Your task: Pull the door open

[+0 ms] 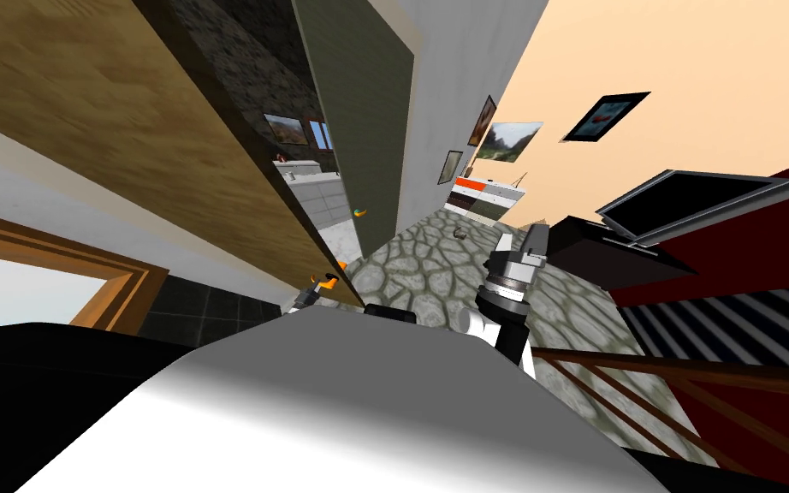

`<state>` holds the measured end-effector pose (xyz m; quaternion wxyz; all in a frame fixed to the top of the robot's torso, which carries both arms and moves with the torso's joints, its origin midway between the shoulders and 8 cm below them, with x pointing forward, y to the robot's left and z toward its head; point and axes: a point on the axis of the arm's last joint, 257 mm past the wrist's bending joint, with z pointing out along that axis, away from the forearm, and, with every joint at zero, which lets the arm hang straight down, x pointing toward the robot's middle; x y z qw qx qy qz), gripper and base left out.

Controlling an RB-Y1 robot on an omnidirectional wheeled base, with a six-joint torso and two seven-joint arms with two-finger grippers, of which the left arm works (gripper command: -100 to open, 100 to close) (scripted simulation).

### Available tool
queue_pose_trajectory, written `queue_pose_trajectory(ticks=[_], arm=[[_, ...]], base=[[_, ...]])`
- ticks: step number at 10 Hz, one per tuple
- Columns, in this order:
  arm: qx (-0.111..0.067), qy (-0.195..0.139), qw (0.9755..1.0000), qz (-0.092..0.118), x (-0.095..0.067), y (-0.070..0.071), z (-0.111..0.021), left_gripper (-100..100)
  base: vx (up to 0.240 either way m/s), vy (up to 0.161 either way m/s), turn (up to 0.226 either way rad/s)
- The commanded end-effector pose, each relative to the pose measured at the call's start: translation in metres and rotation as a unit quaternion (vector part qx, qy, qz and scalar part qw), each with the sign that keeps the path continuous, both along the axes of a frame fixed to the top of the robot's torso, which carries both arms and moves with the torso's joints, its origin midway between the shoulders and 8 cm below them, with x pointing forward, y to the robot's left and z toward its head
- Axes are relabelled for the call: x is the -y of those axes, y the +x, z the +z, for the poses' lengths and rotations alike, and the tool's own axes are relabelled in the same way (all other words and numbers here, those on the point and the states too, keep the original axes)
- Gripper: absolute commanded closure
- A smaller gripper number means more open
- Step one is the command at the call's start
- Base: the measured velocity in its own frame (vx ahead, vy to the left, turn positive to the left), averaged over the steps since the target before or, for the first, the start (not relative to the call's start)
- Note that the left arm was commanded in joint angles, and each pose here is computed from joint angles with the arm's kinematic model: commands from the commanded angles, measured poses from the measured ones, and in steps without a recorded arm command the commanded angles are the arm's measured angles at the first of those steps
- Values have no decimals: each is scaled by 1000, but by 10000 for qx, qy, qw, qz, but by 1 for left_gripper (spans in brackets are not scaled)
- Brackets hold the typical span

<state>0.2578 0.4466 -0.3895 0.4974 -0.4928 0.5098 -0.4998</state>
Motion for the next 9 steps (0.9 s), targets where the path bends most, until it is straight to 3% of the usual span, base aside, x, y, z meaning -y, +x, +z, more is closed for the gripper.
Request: queue_pose_trajectory(ticks=[1,3,8,9], arm=[[6,-51,9999,-129,14,0,-1,100],[6,-51,9999,-129,14,0,-1,100],[24,-69,9978,-655,49,4,-1,100],[24,-69,9978,-655,49,4,-1,100]], base=[[-63,-13,15],[-11,-1,-6],[-65,5,95],[-52,17,41]])
